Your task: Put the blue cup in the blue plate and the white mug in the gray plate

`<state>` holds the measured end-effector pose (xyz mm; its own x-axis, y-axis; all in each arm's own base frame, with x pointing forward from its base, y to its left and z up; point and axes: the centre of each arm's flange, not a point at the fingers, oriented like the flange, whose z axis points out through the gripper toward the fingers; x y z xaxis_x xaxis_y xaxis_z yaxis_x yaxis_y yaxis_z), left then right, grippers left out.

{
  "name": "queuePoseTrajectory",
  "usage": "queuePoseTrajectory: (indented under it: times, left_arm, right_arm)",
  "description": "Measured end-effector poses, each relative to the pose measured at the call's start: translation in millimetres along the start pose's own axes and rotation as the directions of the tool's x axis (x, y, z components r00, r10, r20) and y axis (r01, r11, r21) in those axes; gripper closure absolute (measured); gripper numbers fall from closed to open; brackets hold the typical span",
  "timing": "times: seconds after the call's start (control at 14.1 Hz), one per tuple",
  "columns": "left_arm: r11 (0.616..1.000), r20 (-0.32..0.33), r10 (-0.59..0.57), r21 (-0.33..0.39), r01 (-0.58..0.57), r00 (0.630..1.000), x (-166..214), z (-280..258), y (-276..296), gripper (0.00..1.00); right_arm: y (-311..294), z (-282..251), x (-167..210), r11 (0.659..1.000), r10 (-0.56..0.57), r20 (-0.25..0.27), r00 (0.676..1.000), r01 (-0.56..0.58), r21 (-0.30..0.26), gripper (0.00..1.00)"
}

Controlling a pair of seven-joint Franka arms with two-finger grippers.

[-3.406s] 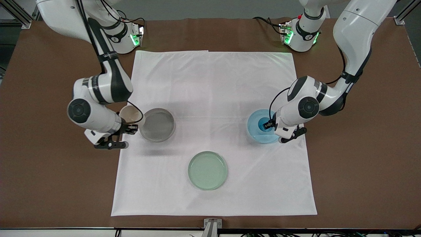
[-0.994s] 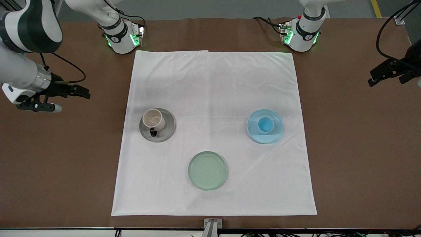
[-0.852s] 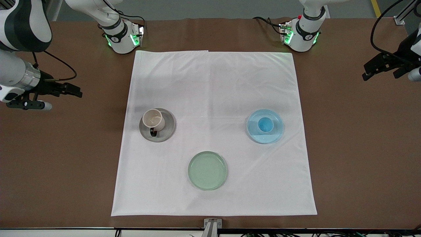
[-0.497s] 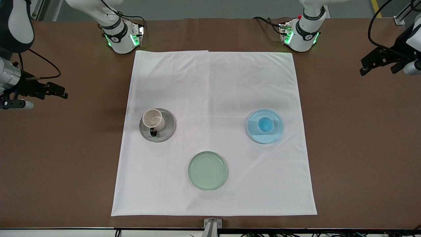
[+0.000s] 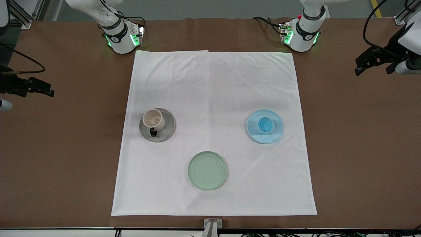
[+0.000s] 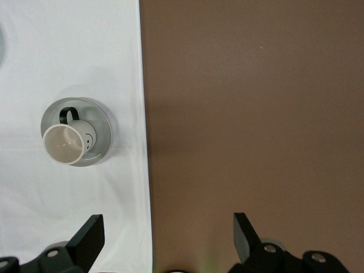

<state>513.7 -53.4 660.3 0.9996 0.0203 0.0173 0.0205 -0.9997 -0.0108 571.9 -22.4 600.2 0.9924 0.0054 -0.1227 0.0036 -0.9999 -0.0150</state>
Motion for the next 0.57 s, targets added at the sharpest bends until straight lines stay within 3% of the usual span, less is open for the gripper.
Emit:
queuePoseTrajectory:
  times: [0.57]
  left_arm:
    - [1.000, 0.007, 0.001, -0.001, -0.001, 1.000, 6, 8, 0, 0.00]
  right_arm:
    - [0, -33, -16, 1.000, 0.001, -0.067, 0.998, -0.001, -0.001, 0.00]
